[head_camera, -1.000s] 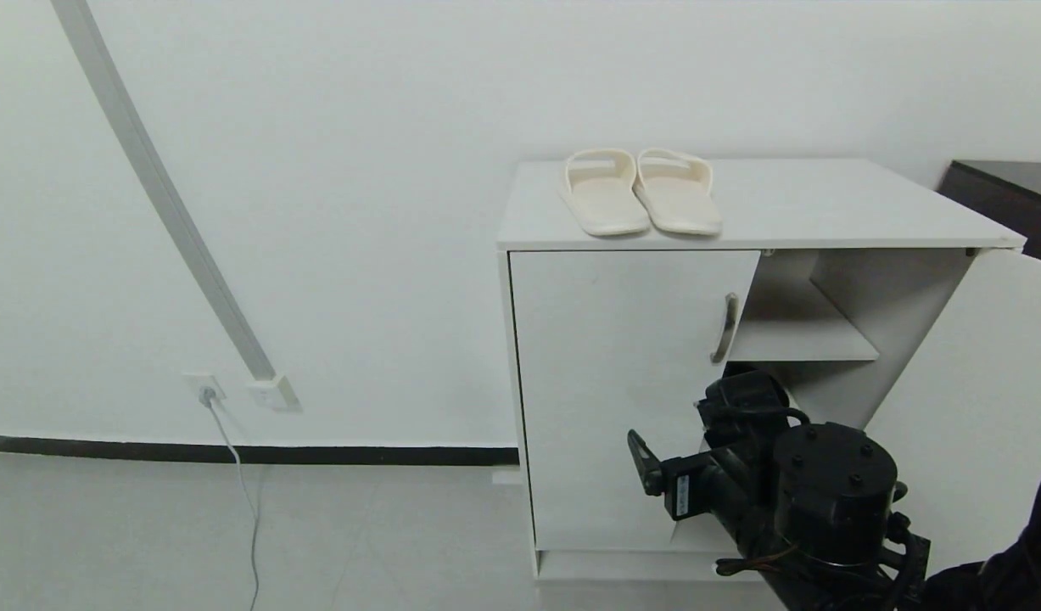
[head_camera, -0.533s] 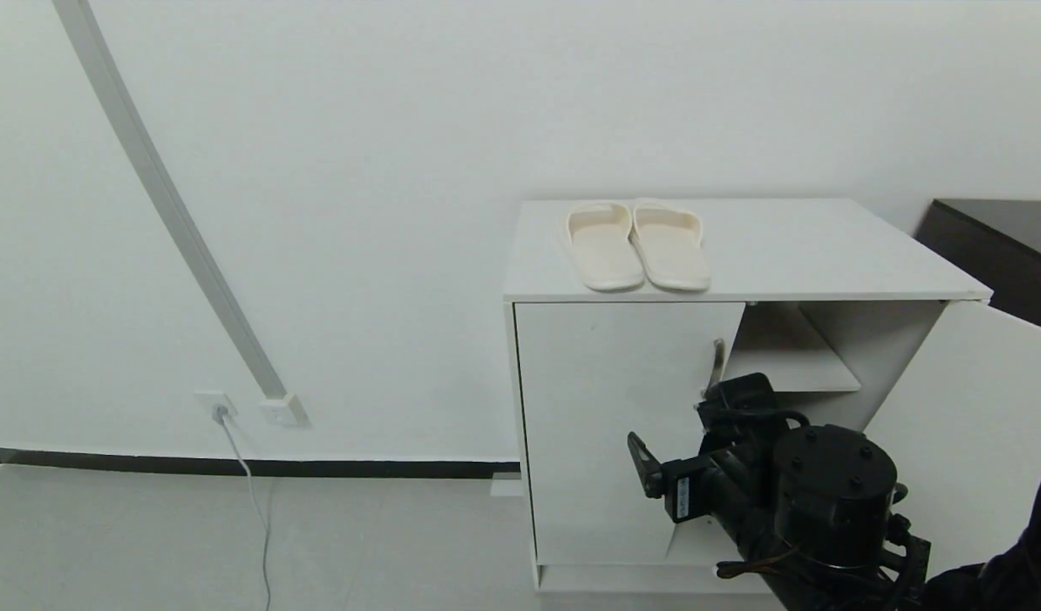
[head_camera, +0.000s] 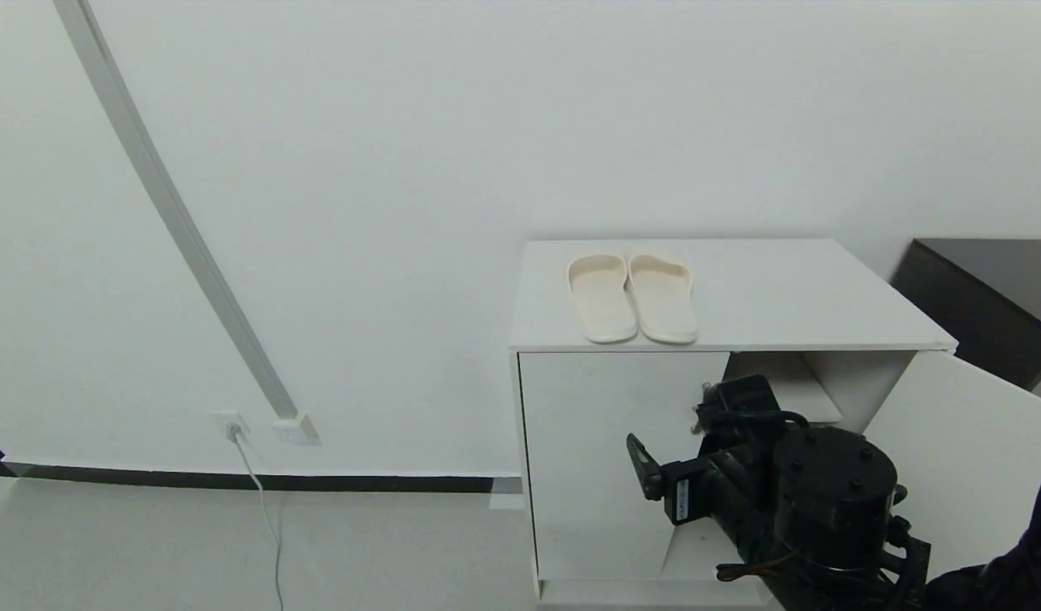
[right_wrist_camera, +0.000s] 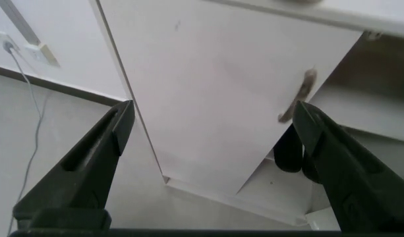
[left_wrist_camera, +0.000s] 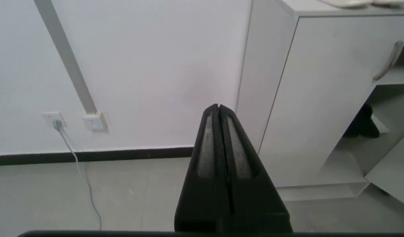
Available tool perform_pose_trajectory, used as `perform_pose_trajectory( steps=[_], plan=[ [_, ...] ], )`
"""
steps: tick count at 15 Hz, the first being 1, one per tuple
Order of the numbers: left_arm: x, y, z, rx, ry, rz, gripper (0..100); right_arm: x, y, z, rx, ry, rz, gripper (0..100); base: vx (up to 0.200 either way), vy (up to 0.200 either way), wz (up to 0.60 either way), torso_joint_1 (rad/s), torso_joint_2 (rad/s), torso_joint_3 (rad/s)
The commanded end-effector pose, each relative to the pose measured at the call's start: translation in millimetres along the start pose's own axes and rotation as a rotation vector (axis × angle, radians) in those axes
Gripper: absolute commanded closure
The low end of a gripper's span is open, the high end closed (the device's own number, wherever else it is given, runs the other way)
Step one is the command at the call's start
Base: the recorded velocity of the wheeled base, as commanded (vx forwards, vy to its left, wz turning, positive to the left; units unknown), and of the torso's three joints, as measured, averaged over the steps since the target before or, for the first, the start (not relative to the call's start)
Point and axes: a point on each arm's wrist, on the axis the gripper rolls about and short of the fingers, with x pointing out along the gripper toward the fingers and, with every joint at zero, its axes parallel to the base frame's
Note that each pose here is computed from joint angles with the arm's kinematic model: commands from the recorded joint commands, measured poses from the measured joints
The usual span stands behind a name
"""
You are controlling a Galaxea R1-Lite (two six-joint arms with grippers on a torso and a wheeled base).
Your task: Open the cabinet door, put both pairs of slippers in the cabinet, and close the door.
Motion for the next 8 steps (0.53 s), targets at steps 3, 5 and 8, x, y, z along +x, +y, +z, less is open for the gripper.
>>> perform_pose_trajectory(
  steps=[3, 5, 8],
  plan=[
    [0, 0.0, 0.0, 0.004, 0.001, -0.001, 100, 0, 0, 1, 0.01, -0.015, 0.002, 0, 0.0, 0.0, 0.0, 0.258, -0.59, -0.326],
    [0, 0.0, 0.0, 0.0, 0.001, -0.001, 100, 1, 1, 0, 0.014, -0.024, 0.002, 0, 0.0, 0.0, 0.0, 0.071, -0.19, -0.098],
    [0, 0.0, 0.0, 0.003, 0.001, -0.001, 100, 18, -1, 18, 0.02, -0.056, -0.028, 0, 0.0, 0.0, 0.0, 0.0, 0.0, 0.0]
  ],
)
